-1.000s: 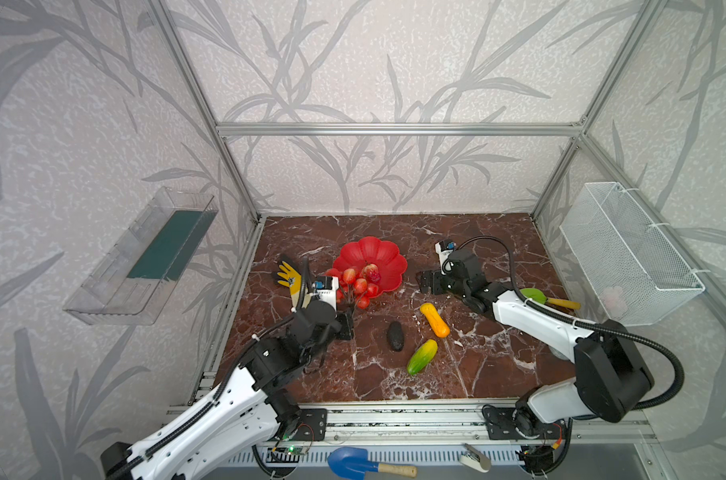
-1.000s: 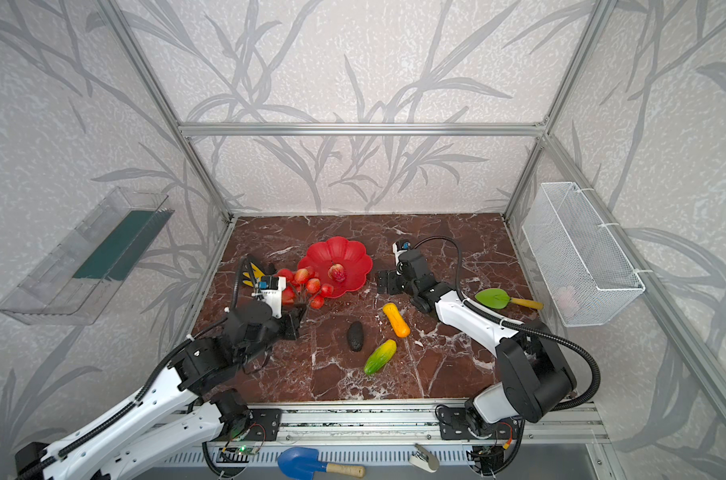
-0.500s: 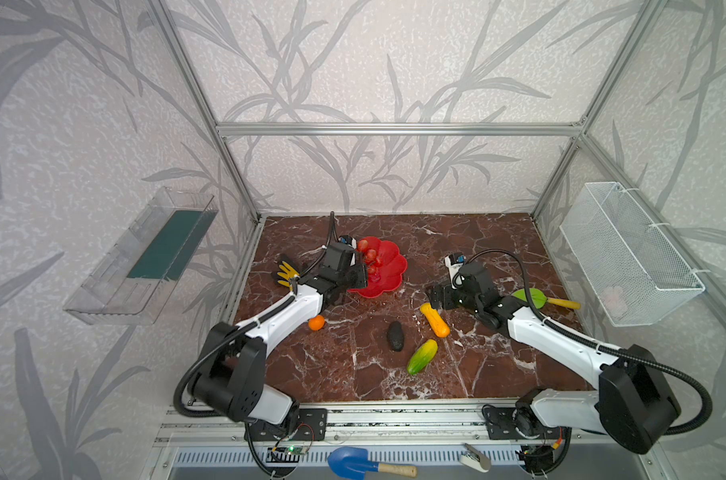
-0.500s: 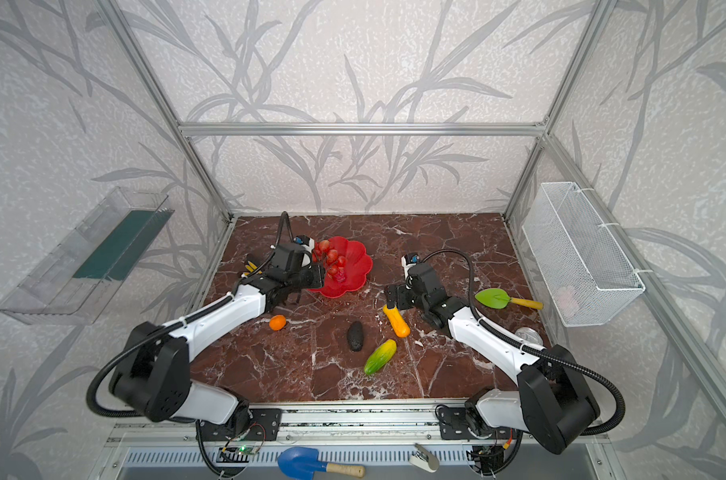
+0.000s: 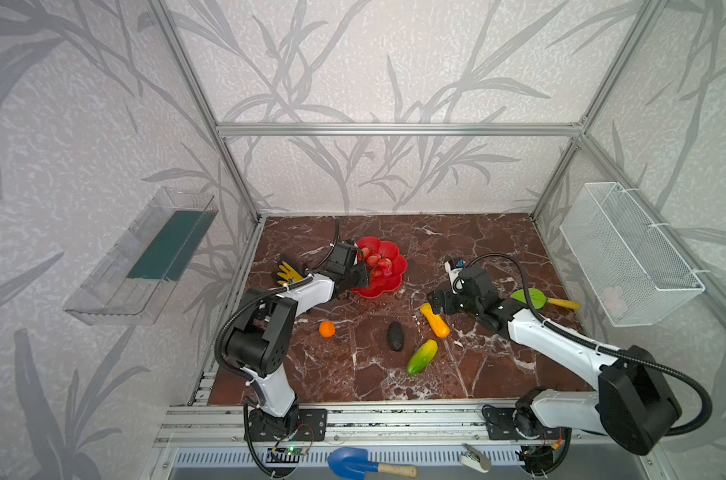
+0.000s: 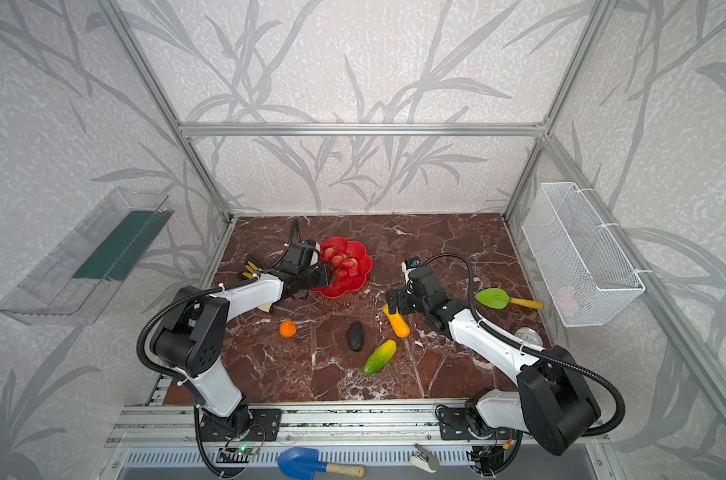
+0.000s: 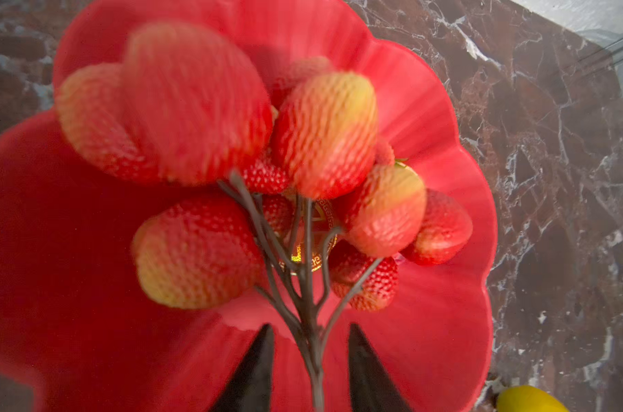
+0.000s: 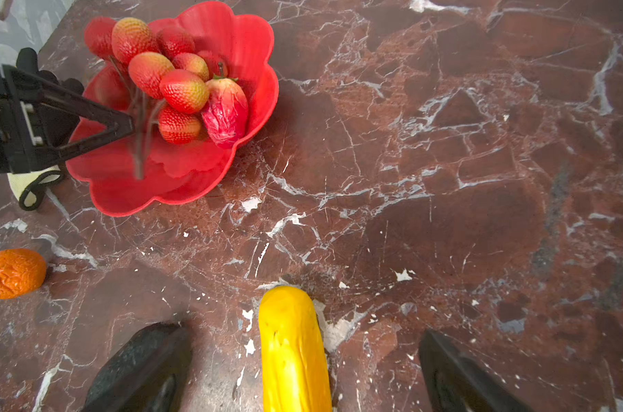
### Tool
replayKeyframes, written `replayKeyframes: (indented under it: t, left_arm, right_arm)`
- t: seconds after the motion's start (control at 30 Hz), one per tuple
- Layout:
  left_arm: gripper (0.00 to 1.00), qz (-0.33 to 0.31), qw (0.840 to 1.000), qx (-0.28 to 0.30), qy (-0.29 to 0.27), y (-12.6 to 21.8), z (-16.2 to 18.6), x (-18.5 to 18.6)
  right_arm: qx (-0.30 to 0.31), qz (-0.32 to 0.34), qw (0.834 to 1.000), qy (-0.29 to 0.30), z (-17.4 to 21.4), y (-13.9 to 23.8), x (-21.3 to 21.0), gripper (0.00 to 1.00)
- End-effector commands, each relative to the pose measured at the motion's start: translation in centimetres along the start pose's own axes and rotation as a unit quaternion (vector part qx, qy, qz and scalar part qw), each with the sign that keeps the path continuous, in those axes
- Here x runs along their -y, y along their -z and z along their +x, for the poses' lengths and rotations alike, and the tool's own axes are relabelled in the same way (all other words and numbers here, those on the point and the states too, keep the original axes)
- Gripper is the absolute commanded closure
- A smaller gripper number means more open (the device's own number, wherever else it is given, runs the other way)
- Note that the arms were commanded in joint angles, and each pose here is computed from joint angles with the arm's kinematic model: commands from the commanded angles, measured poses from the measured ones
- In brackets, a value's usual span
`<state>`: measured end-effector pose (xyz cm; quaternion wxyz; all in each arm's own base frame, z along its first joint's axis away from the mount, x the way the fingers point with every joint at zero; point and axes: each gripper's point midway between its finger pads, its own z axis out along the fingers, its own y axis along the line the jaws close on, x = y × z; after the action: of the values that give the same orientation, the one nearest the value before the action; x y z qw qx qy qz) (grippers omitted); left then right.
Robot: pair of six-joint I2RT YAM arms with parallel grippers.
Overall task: Place and organize the fake fruits in the fruit bowl
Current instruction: 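Lower the strawberry bunch into the red bowl and open the left gripper, then grasp the yellow cucumber with the right gripper while the left gripper withdraws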
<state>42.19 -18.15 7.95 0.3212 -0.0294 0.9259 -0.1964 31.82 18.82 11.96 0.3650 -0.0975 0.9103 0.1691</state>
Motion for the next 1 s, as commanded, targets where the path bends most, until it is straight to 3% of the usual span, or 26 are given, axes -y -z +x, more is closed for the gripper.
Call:
replayKeyframes:
  t: [0.0,0.07,0.23,0.43,0.6,0.73,0.83,0.97]
  left_arm:
    - [0.33,0.035,0.998,0.046,0.000,2.1,-3.3,2.3]
    - [0.26,0.048,0.996,0.068,-0.006,3.7,-4.5,3.2]
    - [0.20,0.062,0.988,0.143,-0.018,8.9,-7.7,4.5]
    - [0.15,0.019,0.969,0.246,-0.026,16.8,-9.2,2.8]
    - [0.11,-0.061,0.964,0.260,-0.011,20.4,-5.0,-2.0]
    - [0.10,-0.110,0.968,0.223,0.026,21.2,0.8,-6.2]
    - [0.10,-0.119,0.970,0.205,0.058,21.5,4.4,-8.0]
    - [0.10,-0.114,0.967,0.208,0.095,22.2,7.2,-9.4]
  right_arm:
    - [-0.037,-0.014,0.999,0.000,1.9,-0.5,-0.2,0.01]
    - [-0.053,-0.023,0.998,-0.002,3.0,-0.8,-0.4,0.00]
    - [-0.089,-0.032,0.995,-0.006,5.0,-1.9,-0.9,0.05]
    - [-0.129,-0.014,0.991,0.010,7.4,-3.6,-1.4,0.12]
    - [-0.145,0.018,0.989,0.018,8.2,-4.9,-0.5,0.25]
    - [-0.145,0.036,0.988,0.030,8.0,-5.4,0.0,0.45]
    - [-0.128,0.043,0.989,0.051,6.3,-5.2,-0.1,0.58]
    - [-0.071,0.023,0.994,0.085,1.3,-4.2,-1.9,0.63]
